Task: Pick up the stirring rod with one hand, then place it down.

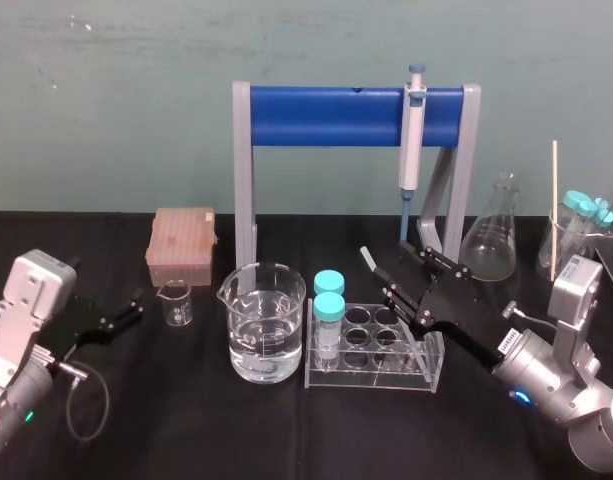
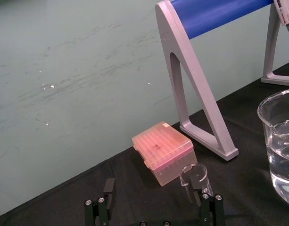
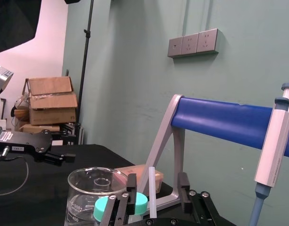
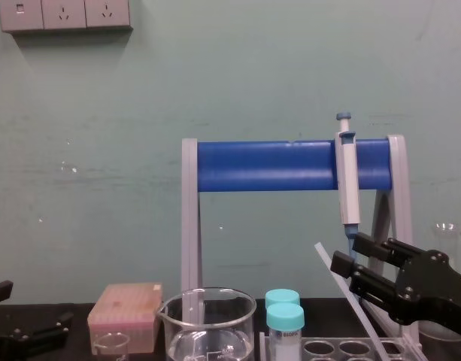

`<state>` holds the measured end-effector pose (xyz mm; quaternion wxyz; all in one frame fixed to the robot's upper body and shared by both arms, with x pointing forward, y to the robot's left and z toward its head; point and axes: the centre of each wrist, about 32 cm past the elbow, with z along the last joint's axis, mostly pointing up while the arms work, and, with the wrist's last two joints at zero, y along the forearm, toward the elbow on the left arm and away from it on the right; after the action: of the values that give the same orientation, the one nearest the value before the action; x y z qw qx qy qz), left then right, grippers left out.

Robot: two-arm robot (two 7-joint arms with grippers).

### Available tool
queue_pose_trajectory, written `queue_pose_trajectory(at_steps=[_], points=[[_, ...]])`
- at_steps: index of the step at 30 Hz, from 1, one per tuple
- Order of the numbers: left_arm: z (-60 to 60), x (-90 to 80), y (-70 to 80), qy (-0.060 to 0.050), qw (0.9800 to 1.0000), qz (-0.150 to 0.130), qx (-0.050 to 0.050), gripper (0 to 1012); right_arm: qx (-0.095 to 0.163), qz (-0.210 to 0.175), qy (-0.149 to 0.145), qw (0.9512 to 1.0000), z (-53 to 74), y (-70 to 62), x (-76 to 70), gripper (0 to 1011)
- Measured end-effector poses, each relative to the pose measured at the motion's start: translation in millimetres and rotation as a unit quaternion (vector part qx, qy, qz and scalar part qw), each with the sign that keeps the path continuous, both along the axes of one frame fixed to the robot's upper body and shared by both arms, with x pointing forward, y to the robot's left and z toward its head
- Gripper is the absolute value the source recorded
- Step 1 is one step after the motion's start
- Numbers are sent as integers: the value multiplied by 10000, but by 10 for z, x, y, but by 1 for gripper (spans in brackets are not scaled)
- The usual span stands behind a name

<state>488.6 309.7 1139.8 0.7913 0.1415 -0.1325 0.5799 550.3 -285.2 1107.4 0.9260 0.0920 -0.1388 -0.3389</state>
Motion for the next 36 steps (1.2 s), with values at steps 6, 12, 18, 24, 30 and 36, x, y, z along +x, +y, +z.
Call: queue_pose_trajectory(at_steps=[6, 12, 18, 24, 30, 36], points=[[0, 0, 0, 0, 10000, 0, 0, 1000, 3, 2, -2, 10000, 0, 0, 0, 695], [0, 0, 0, 0, 10000, 0, 0, 1000, 4, 4, -3, 10000, 0, 0, 0, 880], [0, 0, 0, 0, 10000, 0, 0, 1000, 33, -99, -153, 9998, 68, -1, 3, 1002], [0, 0, 0, 0, 10000, 0, 0, 1000, 206, -645, -495, 9965, 291, -32, -20, 1002], [0, 0, 0, 0, 10000, 0, 0, 1000, 256, -1796, -126, 9833, 414, -161, -105, 1002], [0, 0, 0, 0, 10000, 0, 0, 1000, -303, -2561, 795, 9629, 385, -295, -265, 1002]])
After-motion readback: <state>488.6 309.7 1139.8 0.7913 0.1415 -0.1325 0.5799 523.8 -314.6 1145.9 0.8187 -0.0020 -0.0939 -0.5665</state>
